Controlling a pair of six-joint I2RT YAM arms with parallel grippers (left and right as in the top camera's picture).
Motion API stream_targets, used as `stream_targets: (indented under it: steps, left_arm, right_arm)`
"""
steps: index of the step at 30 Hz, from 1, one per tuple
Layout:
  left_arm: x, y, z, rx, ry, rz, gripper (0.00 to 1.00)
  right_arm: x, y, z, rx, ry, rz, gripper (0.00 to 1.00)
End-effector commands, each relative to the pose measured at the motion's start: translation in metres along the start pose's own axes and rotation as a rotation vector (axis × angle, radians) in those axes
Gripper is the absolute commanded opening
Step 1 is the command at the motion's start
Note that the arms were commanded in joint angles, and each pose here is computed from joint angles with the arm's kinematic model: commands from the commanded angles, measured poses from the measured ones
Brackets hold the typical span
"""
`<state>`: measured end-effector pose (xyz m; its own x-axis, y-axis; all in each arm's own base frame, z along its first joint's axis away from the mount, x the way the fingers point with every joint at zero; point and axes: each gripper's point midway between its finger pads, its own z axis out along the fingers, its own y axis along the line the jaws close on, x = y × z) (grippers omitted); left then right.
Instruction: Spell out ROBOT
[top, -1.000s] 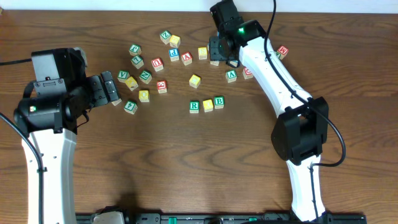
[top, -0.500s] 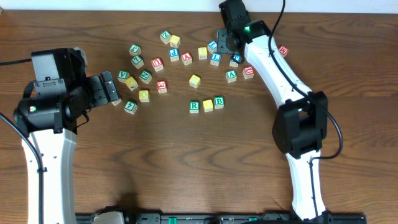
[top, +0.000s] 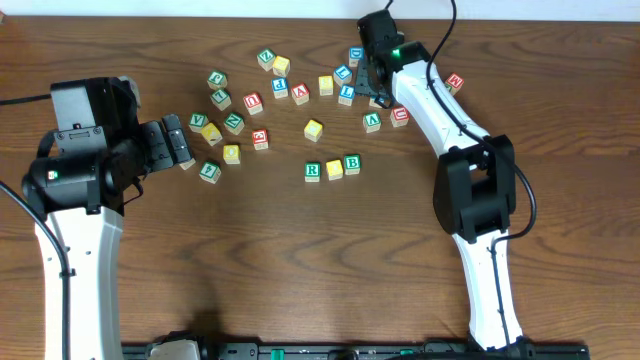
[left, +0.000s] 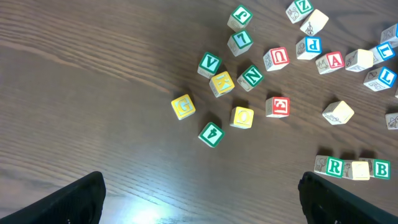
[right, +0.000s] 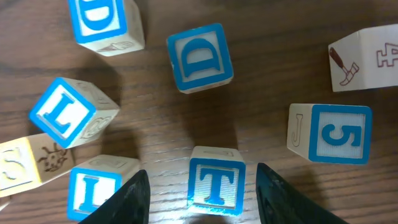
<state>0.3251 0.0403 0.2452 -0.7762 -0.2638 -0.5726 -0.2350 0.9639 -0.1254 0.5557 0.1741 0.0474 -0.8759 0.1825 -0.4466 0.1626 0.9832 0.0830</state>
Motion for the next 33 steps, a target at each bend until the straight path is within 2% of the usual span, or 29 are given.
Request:
stream_targets:
  steps: [1,33]
  left_arm:
    - [-0.008,0.001,-0.005,-0.006,-0.022,-0.012,0.98]
    - [-0.008,0.001,-0.005,-0.006,-0.022,-0.012,0.98]
  right_arm:
    - [0.005,-0.011,0.015,0.034,0.016,0.031,0.49]
    - [0.014,-0.018,0.026,0.055,0.047,0.033,0.35]
